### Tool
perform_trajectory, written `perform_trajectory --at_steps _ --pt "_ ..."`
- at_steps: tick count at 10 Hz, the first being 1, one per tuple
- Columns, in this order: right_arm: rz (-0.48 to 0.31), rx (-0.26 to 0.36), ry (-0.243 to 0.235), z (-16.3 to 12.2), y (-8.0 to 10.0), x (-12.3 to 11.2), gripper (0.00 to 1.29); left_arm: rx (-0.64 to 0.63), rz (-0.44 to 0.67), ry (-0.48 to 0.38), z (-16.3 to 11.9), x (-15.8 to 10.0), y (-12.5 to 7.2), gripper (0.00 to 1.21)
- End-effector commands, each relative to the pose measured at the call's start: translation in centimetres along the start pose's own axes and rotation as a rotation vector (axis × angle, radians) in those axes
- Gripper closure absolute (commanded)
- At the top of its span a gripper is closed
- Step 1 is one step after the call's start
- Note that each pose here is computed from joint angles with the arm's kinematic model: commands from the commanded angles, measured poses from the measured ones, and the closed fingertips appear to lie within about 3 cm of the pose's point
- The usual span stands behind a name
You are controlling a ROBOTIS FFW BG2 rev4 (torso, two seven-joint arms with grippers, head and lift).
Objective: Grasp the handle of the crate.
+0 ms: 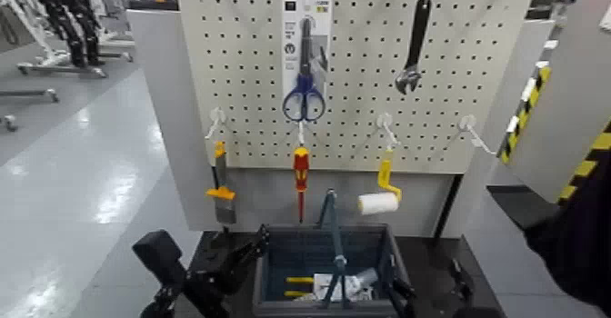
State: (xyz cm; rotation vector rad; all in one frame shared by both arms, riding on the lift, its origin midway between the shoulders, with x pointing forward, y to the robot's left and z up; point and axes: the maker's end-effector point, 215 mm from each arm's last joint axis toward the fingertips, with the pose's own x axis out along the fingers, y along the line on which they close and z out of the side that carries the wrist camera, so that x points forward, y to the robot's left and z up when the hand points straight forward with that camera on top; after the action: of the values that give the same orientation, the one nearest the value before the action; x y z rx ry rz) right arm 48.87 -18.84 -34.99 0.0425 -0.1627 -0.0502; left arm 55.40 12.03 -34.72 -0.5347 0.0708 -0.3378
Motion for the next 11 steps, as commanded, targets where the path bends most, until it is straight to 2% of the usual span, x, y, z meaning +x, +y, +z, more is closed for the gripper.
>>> perform_trajectory --at_steps 1,3,7,11 --pt "0.000 0.006 0.000 0.0 0.0 0.0 0.13 -0.153 -0.105 0.065 -1.0 2.5 -3.4 0.10" --pt "0.001 0.009 0.000 -0.1 0.1 0.1 0.13 -0.297 -0.197 0.141 -2.0 3.8 -6.3 0.10" --pt "0.008 0.013 -0.003 0.0 0.4 0.2 0.13 -0.530 -0.262 0.309 -4.5 4.2 -9.1 0.09" --pt "0.014 0.015 -0.004 0.0 0.7 0.2 0.13 -0.636 -0.385 0.410 -5.0 5.6 -12.1 0.09"
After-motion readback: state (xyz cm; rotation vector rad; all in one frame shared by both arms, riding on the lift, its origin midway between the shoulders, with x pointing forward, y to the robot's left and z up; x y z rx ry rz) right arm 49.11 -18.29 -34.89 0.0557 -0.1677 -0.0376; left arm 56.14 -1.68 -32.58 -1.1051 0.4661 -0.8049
